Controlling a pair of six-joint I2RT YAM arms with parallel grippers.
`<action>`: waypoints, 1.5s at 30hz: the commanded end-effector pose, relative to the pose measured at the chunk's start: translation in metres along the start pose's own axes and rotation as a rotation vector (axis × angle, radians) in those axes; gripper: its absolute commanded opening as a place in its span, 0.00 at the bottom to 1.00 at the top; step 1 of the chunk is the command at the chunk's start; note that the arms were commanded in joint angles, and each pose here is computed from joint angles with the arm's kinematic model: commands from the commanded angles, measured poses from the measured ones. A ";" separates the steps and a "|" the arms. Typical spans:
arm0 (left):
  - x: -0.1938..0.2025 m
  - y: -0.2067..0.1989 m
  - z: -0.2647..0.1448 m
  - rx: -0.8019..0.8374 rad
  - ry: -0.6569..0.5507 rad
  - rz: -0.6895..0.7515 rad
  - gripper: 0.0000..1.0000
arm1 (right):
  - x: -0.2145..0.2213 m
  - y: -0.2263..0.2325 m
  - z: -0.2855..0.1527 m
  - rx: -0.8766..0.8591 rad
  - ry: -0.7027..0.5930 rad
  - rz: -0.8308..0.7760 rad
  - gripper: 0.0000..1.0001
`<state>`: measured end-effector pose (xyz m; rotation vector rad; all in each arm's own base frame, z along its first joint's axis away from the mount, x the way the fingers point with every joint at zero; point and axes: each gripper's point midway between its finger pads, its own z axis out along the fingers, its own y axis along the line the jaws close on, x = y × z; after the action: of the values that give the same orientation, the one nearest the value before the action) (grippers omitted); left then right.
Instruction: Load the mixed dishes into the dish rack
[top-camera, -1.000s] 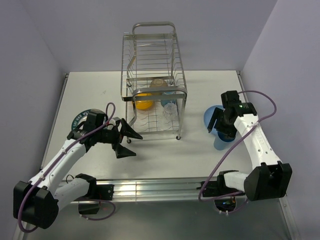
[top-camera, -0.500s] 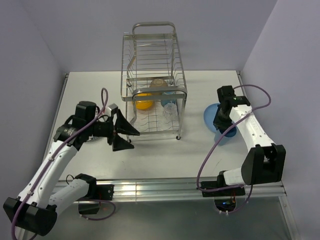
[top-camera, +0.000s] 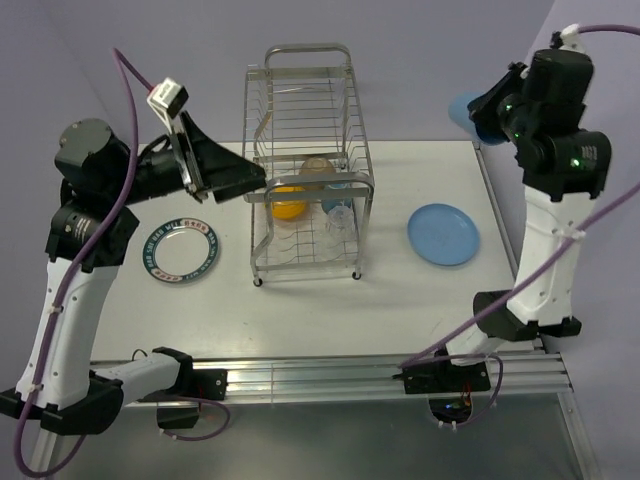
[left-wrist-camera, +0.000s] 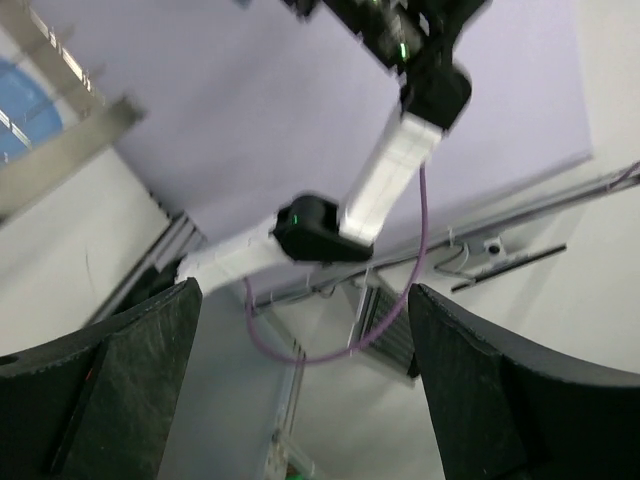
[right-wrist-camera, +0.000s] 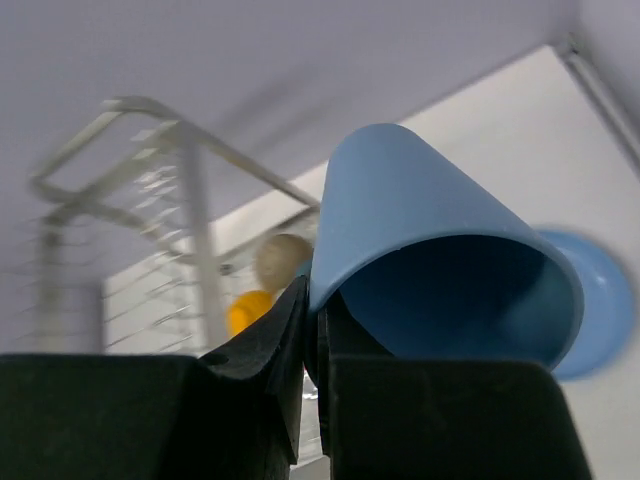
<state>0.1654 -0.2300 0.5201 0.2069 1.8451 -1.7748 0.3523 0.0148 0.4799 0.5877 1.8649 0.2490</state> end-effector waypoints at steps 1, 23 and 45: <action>-0.041 -0.024 0.008 0.043 -0.143 0.001 0.90 | -0.005 0.040 -0.047 -0.248 0.016 0.078 0.00; -0.045 0.030 0.033 -0.065 -0.053 -0.495 0.89 | 0.064 0.168 -0.189 -1.311 0.272 0.032 0.00; -0.037 0.023 0.030 -0.001 -0.023 -0.506 0.92 | 0.116 0.216 -0.199 -1.423 0.487 0.041 0.00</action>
<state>0.2319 -0.2491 0.5047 -0.4063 2.0572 -2.0444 0.2044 0.2766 0.5357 -0.4100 1.6757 1.6388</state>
